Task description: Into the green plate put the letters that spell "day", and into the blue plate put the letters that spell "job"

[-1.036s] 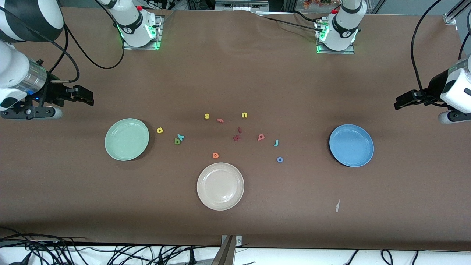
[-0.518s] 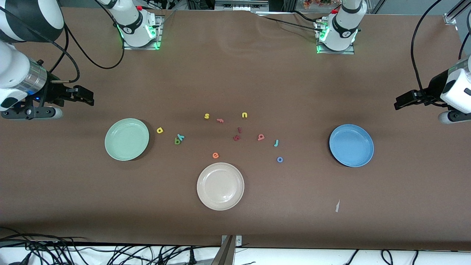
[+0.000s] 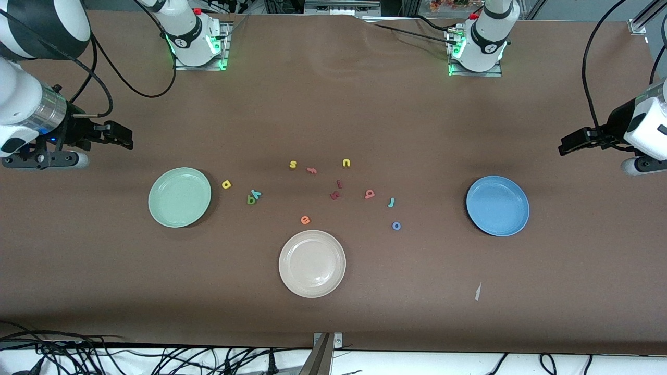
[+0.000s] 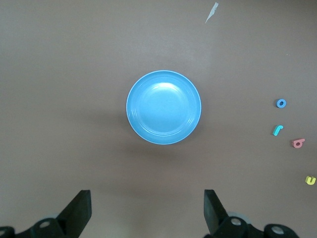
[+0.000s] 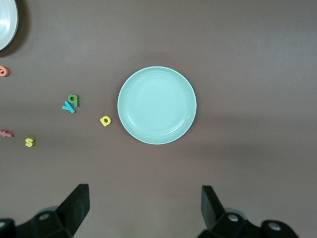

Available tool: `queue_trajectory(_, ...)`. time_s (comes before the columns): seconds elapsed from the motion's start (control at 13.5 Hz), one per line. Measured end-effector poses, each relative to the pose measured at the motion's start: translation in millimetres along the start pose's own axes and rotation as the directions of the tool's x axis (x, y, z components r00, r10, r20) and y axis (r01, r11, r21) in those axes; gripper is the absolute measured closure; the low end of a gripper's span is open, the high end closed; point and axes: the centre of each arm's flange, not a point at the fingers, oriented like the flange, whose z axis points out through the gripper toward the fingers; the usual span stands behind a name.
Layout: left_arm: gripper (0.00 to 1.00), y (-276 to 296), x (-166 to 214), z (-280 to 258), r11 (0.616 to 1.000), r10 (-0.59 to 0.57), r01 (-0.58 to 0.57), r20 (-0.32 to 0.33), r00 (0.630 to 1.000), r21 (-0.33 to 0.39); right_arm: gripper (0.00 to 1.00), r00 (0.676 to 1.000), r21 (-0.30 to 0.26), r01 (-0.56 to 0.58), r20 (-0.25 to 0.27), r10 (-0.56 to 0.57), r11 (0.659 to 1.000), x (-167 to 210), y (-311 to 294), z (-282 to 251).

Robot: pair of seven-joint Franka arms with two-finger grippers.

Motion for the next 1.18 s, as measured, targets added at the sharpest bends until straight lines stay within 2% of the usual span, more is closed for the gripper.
queue_trajectory(0.59,0.0,1,3,7,1.0,0.0,0.0,0.013,1.0,-0.006,0.0,1.0,0.0,0.0,0.0,0.0,1.0,0,0,0)
queue_trajectory(0.81,0.0,16,8,20,0.995,0.006,-0.002,0.048,0.999,-0.097,0.0,1.0,0.0,0.0,0.002,0.0,1.0,0,0,0)
queue_trajectory(1.18,0.0,21,12,28,0.994,0.011,-0.004,0.056,0.998,-0.106,0.0,1.0,0.0,0.012,0.004,-0.012,1.0,-1,-7,1)
